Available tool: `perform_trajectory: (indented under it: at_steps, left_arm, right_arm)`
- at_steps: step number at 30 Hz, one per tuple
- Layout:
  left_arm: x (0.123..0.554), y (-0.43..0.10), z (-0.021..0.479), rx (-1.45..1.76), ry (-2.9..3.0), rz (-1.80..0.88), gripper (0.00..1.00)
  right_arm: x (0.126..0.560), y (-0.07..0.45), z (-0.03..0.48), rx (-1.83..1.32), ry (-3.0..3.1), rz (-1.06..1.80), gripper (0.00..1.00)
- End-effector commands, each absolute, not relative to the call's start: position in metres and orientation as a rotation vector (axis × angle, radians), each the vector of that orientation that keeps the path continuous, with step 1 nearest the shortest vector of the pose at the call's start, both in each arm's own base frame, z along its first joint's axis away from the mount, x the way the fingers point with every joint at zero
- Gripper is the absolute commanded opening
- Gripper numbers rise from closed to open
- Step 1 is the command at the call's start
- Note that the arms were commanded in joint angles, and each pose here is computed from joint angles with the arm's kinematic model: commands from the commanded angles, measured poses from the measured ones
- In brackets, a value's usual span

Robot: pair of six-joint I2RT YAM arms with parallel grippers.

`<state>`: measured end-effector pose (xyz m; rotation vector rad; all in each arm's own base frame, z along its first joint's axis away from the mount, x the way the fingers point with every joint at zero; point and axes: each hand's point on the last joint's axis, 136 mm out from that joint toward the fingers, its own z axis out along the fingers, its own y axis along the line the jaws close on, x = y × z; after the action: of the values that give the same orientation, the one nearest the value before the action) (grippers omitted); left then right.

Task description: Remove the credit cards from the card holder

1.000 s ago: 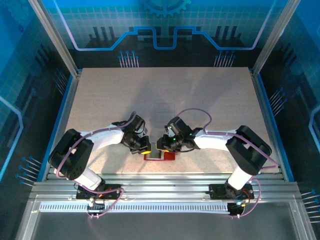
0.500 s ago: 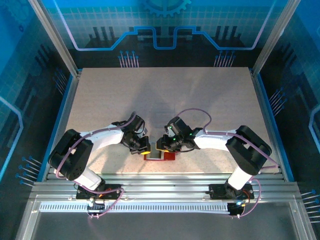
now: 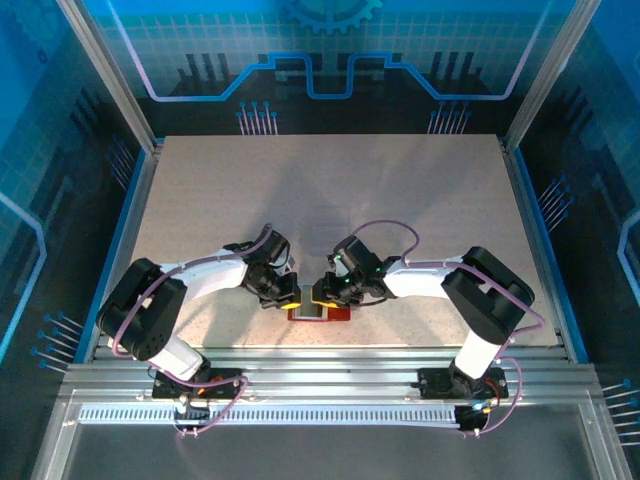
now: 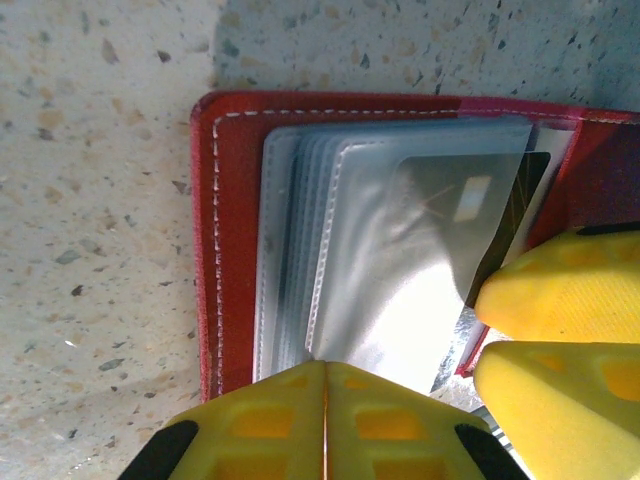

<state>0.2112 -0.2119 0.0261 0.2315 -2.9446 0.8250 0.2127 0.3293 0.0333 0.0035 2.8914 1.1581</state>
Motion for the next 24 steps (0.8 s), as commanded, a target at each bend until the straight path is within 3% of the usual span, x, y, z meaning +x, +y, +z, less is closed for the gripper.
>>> perform_trajectory:
  at_steps: [1, 24]
  left_arm:
    - [0.204, -0.203, 0.018, 0.232, -2.935, 0.758, 0.08]
    - [0.215, -0.208, 0.040, 0.185, -2.972, 0.791, 0.08]
  right_arm:
    - [0.213, 0.328, 0.031, 0.009, 2.905, 1.128, 0.32]
    - [0.221, 0.326, 0.063, 0.005, 2.811, 1.171, 0.32]
